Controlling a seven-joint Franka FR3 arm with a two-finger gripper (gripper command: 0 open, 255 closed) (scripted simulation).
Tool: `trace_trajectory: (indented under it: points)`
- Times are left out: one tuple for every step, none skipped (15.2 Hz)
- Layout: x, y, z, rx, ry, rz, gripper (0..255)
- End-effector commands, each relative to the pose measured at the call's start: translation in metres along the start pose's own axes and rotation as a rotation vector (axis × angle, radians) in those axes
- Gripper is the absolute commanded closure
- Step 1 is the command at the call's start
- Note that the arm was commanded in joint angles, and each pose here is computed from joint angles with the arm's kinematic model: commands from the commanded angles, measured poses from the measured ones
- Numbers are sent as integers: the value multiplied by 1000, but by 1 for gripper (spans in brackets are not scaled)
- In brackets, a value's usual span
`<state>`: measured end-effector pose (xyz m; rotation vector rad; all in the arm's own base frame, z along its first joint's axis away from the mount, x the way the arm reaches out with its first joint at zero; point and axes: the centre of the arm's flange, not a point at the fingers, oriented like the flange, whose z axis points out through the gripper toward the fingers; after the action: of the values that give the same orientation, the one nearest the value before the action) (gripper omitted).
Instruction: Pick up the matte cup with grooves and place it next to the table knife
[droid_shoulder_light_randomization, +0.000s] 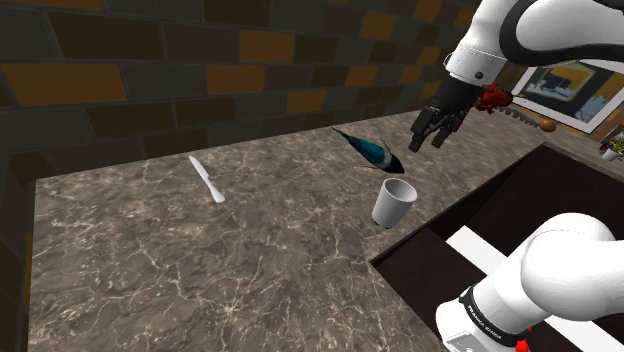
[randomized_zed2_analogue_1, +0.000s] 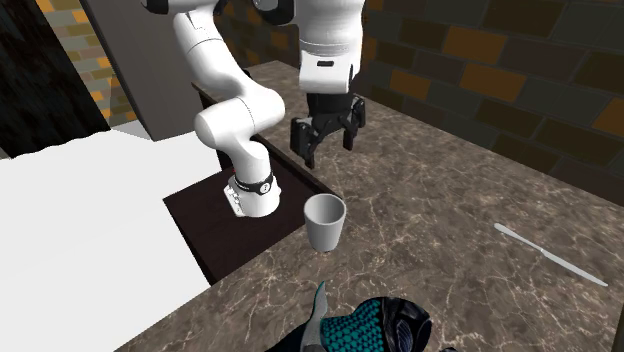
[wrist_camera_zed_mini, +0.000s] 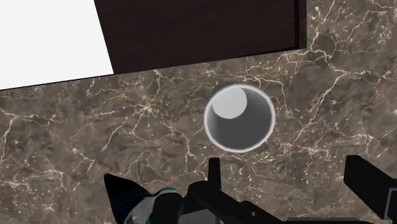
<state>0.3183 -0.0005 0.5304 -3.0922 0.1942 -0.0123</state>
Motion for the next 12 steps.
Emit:
trace_trajectory:
  points:
    - [1, 13, 21, 10, -4, 6, 0]
    - [3, 19, 33, 15, -7, 9, 0]
    - [5, 25, 45, 20, -10, 12, 0]
    - [7, 31, 57, 25, -13, 15, 0]
    - [8, 37, 69, 30, -16, 18, 0]
    - [10, 43, 81, 35, -19, 22, 0]
    - [11, 49, 93, 40, -21, 25, 0]
    - [13, 55, 106, 45, -24, 28, 0]
    - [14, 60, 118, 50, -27, 31, 0]
    - [15, 65, 129, 54, -30, 34, 0]
    - [15, 65, 134, 54, -30, 34, 0]
    - [15, 65, 140, 54, -30, 34, 0]
